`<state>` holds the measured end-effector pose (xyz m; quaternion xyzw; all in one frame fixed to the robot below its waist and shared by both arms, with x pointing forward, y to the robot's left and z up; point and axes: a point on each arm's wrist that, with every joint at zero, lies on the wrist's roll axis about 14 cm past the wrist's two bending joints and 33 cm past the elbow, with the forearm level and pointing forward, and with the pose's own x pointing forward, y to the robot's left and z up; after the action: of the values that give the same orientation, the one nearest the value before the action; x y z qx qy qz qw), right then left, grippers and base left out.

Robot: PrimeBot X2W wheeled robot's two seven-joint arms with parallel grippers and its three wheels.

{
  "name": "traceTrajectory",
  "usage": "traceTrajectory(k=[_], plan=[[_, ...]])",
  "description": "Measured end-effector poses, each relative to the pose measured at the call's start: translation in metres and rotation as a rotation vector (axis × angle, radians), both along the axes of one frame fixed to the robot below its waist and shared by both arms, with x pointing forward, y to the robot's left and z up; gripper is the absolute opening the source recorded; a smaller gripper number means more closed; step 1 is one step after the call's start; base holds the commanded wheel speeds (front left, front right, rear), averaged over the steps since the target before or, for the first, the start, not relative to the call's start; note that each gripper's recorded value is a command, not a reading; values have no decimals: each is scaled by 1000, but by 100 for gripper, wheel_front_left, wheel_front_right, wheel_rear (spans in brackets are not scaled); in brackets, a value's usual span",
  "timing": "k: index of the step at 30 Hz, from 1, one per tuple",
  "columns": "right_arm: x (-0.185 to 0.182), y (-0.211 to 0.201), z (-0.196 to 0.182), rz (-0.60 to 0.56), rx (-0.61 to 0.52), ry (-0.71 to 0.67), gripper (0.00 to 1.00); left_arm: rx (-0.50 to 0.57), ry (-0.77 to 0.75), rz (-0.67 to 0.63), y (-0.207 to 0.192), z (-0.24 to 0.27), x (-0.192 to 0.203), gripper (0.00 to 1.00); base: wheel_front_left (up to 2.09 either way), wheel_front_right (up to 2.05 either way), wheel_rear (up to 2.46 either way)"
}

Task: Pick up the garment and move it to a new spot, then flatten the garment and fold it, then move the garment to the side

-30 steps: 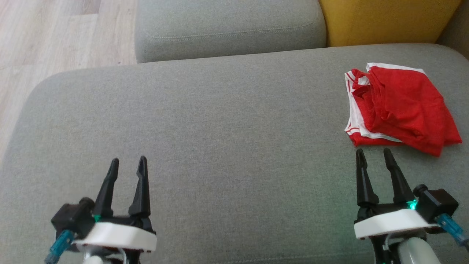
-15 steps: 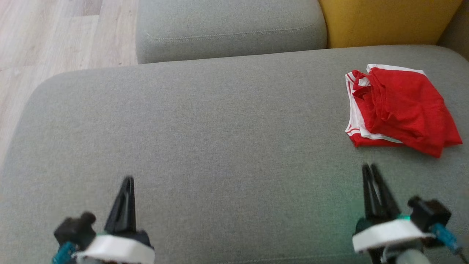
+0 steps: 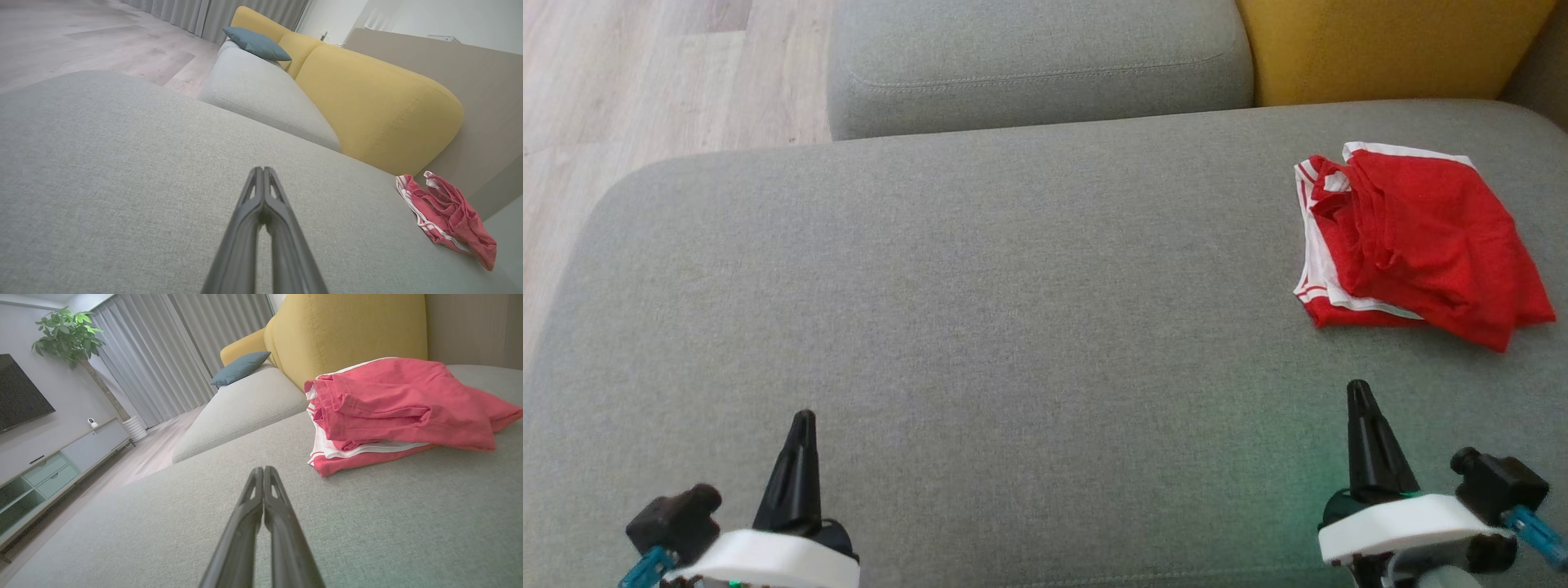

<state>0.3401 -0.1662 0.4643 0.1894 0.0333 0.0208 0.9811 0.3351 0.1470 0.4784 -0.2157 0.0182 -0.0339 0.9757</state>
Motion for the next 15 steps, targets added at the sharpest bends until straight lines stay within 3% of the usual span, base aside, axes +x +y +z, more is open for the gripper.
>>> traceTrajectory(k=[15], plan=[[2,-7,-3,-47,159,31,0,-147,52,28,5,-7,4,0,0,0,0]])
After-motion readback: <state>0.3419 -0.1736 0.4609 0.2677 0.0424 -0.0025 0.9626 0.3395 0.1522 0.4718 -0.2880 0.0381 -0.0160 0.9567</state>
